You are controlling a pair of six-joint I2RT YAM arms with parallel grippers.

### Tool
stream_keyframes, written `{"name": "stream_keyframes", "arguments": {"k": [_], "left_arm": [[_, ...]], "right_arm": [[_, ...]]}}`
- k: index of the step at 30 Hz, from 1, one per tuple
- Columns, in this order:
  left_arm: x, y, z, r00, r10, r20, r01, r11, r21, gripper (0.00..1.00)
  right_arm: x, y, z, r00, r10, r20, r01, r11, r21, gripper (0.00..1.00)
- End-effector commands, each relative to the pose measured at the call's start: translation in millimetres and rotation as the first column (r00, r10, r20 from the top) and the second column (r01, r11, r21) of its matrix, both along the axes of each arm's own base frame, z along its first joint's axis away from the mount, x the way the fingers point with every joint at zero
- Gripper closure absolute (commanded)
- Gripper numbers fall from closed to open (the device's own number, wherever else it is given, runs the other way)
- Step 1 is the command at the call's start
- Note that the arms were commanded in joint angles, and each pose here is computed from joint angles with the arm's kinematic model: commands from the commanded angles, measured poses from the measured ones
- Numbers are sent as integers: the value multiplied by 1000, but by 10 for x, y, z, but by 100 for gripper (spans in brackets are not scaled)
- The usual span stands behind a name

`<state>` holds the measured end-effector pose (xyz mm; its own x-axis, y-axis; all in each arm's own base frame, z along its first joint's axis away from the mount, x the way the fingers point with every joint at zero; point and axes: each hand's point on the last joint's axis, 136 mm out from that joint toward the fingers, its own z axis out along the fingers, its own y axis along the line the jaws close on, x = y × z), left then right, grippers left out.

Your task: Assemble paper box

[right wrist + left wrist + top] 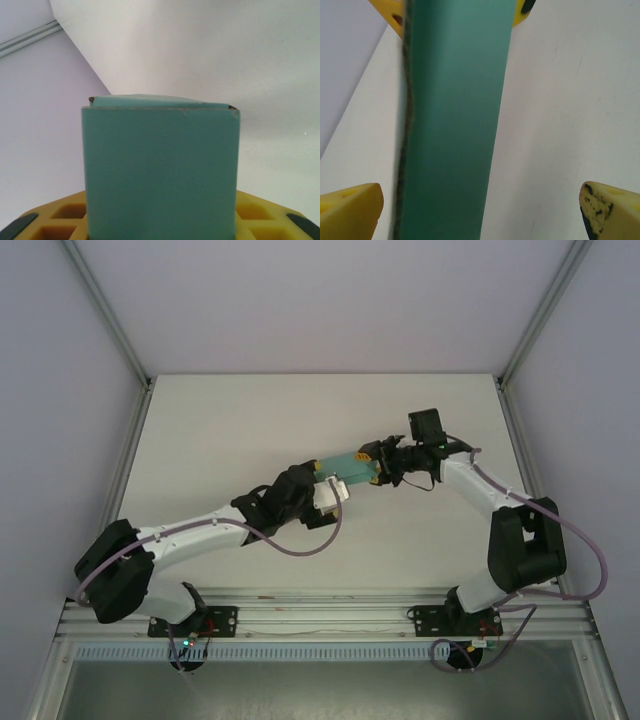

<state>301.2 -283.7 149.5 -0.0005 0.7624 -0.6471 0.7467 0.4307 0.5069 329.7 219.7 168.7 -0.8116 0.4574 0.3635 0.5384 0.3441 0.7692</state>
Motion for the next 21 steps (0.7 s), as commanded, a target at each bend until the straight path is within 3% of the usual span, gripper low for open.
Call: {"name": "stream_keyframes", "arguments": {"k": [1, 11, 21], "left_arm": [[163, -27, 175, 995, 16, 94, -18, 1000, 15, 0], [355, -47, 124, 995, 32, 90, -35, 999, 32, 2], [448, -111, 149, 993, 40, 109, -42, 999, 19, 29]], "right_arm": [[-62, 68, 35, 999, 25, -42, -22, 996, 82, 57], [-168, 91, 10, 995, 45, -93, -34, 992, 119, 60], [-202, 136, 15, 991, 53, -126, -33, 988, 154, 60]]}}
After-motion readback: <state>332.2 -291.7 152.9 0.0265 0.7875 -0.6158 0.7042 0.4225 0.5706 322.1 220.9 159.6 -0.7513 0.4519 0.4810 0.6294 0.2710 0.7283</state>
